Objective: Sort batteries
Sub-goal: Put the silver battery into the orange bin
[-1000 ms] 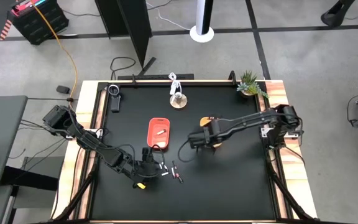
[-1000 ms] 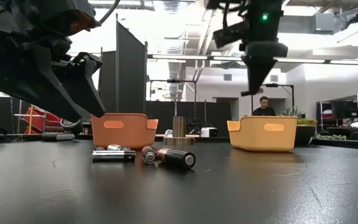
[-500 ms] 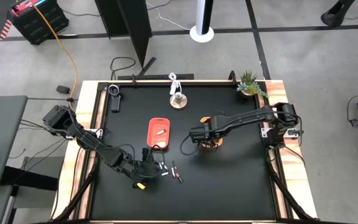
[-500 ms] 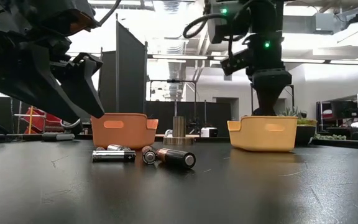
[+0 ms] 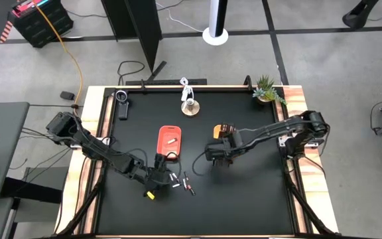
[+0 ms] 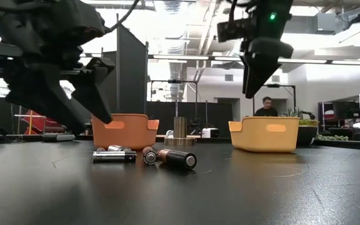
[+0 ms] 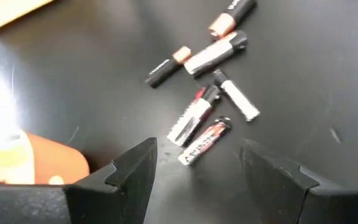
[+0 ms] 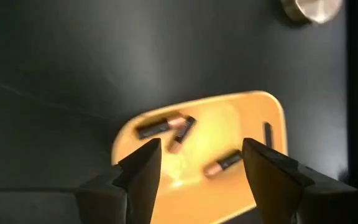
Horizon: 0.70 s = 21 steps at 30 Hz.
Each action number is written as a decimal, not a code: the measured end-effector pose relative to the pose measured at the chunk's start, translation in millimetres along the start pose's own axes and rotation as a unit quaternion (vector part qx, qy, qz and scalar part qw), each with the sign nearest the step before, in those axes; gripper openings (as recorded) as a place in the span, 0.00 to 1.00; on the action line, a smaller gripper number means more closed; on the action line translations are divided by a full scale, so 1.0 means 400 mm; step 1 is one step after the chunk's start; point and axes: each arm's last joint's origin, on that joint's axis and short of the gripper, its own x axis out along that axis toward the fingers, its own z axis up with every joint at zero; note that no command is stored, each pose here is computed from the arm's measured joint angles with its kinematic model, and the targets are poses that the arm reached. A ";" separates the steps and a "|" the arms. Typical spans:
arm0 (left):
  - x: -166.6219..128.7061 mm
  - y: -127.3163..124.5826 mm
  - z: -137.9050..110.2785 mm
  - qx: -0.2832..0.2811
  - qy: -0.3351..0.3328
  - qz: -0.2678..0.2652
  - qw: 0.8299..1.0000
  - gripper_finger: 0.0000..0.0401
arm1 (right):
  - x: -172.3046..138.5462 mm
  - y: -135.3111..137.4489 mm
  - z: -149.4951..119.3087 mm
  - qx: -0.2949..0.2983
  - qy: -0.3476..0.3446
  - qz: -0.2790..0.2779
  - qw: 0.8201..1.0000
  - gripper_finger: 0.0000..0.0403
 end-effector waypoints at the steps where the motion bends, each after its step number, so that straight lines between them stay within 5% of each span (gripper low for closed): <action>1: 0.002 0.005 0.001 -0.001 -0.001 0.002 1.000 0.56 | -0.004 0.009 0.000 -0.002 -0.006 0.003 1.000 0.59; 21: 0.035 0.084 0.014 -0.005 -0.036 -0.068 0.997 0.56 | -0.052 0.122 -0.018 0.004 -0.056 0.036 0.998 0.58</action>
